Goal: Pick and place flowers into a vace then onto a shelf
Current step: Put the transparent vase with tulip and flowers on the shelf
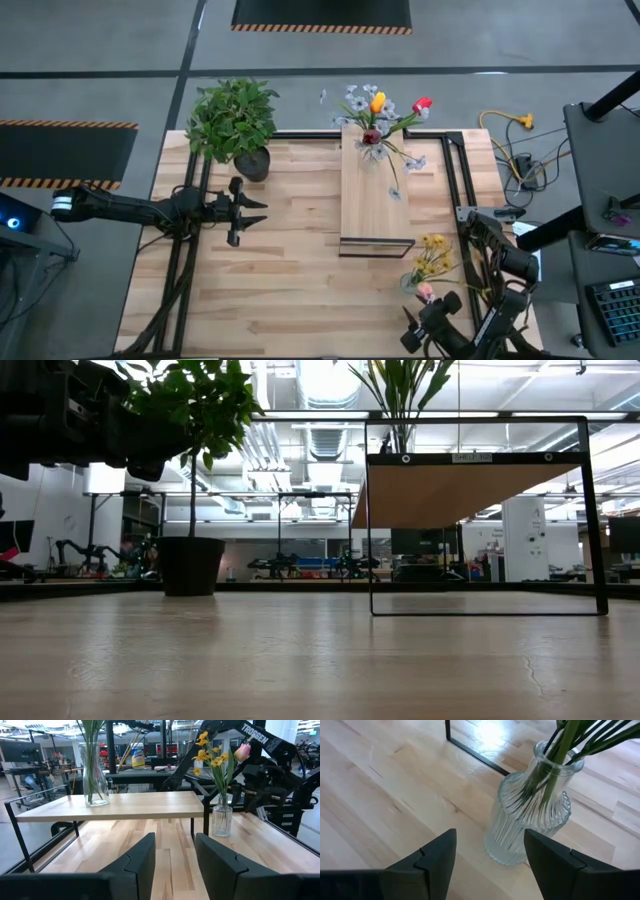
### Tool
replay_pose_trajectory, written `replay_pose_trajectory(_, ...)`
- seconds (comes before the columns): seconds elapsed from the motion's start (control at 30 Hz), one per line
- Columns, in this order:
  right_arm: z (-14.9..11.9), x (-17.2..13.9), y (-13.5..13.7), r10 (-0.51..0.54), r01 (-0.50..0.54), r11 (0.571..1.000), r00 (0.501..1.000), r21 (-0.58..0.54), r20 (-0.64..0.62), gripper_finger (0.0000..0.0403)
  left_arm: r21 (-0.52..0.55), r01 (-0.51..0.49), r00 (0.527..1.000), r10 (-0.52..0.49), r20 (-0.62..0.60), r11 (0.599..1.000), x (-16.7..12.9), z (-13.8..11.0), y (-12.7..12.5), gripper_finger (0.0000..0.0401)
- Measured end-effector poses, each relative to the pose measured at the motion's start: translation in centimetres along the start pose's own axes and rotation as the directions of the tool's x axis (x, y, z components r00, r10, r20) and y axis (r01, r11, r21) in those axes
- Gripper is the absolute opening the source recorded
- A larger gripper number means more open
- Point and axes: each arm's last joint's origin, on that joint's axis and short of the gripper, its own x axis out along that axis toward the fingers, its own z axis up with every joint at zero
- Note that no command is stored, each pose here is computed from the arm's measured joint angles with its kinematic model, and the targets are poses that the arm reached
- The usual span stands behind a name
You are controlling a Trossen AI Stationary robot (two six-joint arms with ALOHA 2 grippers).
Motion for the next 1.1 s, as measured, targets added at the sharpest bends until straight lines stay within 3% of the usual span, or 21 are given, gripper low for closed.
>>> replay_pose_trajectory(0.33, 0.4, 0.1, 0.0, -0.004, 0.004, 1.0, 1.0, -0.012, -0.002, 0.0225, 0.0, 0.0, 1.0, 0.0, -0.002, 1.0, 0.0, 0.0, 0.0, 0.0123)
replay_pose_trajectory(0.7, 0.9, -0.2, -0.2, 0.003, -0.005, 0.993, 1.0, -0.116, -0.015, 0.0225, 0.0, 0.0, 1.0, 0.0, -0.005, 1.0, 0.0, 0.0, 0.0, 0.0123)
replay_pose_trajectory(1.1, 0.4, 1.5, -1.2, -0.046, 0.052, 0.981, 0.998, -0.188, 0.035, 0.0225, 0.0, 0.0, 1.0, 0.0, -0.005, 1.0, 0.0, 0.0, 0.0, 0.0123)
